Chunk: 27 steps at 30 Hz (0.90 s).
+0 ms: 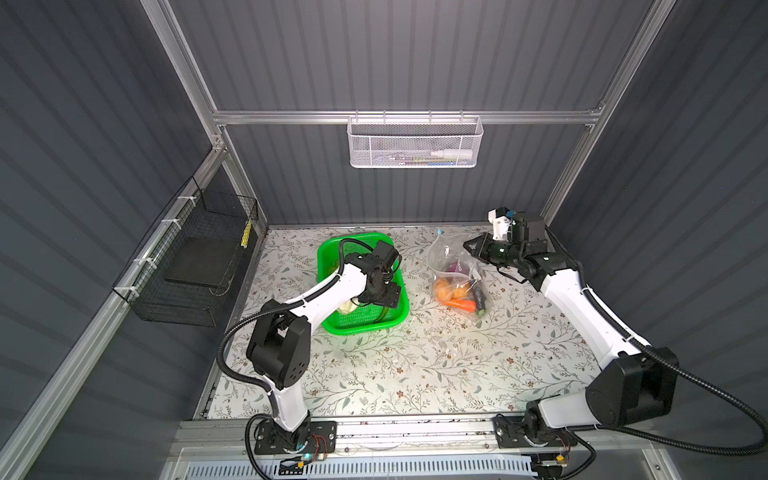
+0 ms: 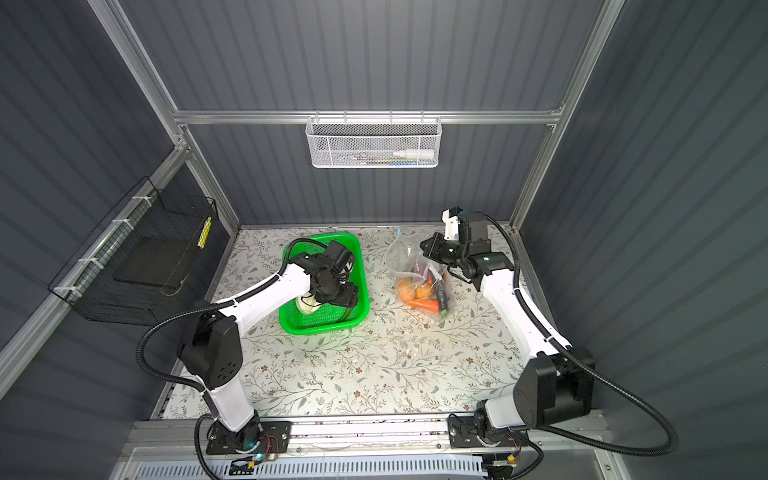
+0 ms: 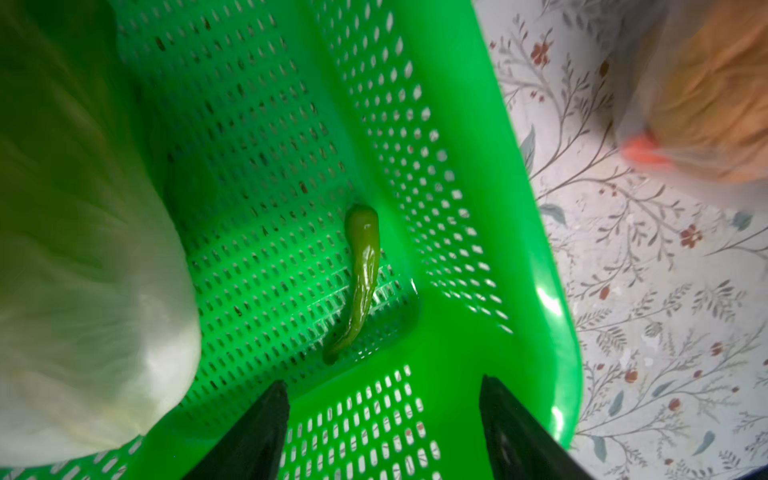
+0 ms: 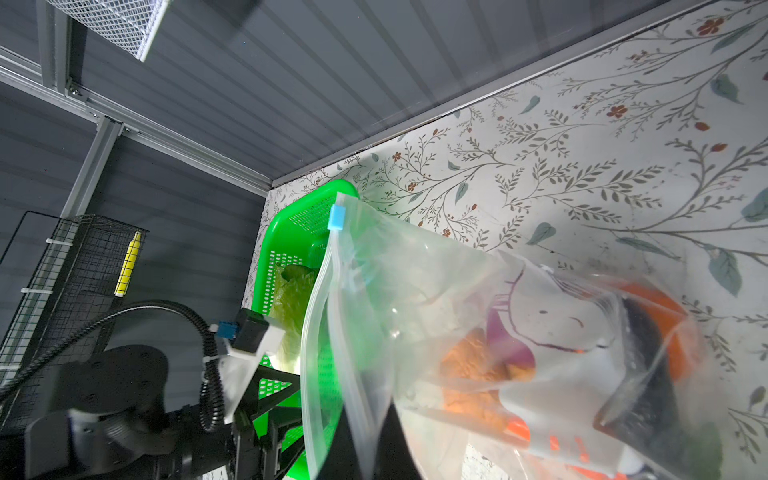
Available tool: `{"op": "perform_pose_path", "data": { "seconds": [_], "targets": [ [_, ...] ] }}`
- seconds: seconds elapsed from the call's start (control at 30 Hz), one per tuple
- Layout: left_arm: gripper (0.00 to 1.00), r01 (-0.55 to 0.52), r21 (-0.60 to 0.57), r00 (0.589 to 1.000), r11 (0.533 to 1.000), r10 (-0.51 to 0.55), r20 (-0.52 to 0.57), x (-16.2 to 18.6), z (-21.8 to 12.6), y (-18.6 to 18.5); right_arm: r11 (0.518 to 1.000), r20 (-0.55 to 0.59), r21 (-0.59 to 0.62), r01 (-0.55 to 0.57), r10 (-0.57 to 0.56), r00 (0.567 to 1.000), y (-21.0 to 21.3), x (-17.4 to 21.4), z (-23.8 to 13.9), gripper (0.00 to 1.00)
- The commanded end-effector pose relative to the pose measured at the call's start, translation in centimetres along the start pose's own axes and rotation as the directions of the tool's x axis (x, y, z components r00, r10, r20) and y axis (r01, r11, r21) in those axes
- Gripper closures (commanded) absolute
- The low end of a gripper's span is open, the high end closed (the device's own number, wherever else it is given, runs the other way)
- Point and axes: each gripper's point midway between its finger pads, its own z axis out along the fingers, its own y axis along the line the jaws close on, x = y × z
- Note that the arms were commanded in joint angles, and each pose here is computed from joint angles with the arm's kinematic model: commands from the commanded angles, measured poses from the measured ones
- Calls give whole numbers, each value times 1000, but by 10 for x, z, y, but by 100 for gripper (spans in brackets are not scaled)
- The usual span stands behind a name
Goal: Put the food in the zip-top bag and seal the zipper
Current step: 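Lower the left gripper beside the lettuce and close it on the green pepper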
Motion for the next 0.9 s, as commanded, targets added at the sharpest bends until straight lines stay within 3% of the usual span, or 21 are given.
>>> {"op": "perform_pose_path", "data": {
  "seconds": [0.0, 0.23, 0.5, 0.87],
  "targets": [
    [22, -49, 37, 996, 998, 51, -68, 14, 20, -2, 1000, 28, -4, 12, -12, 1000, 4, -6, -8, 100],
    [21, -60, 58, 989, 996, 68, -133, 23, 48, -4, 1000, 29, 4, 7, -7, 1000, 1, -5, -8, 100],
    [29, -67, 21, 985, 997, 70, -160, 24, 75, 2, 1000, 32, 7, 7, -7, 999, 1, -5, -9, 100],
    [67, -50, 23, 988, 998, 53, -144, 19, 78, 1, 1000, 33, 10, 5, -6, 999, 0, -6, -9, 100]
  ]
}}
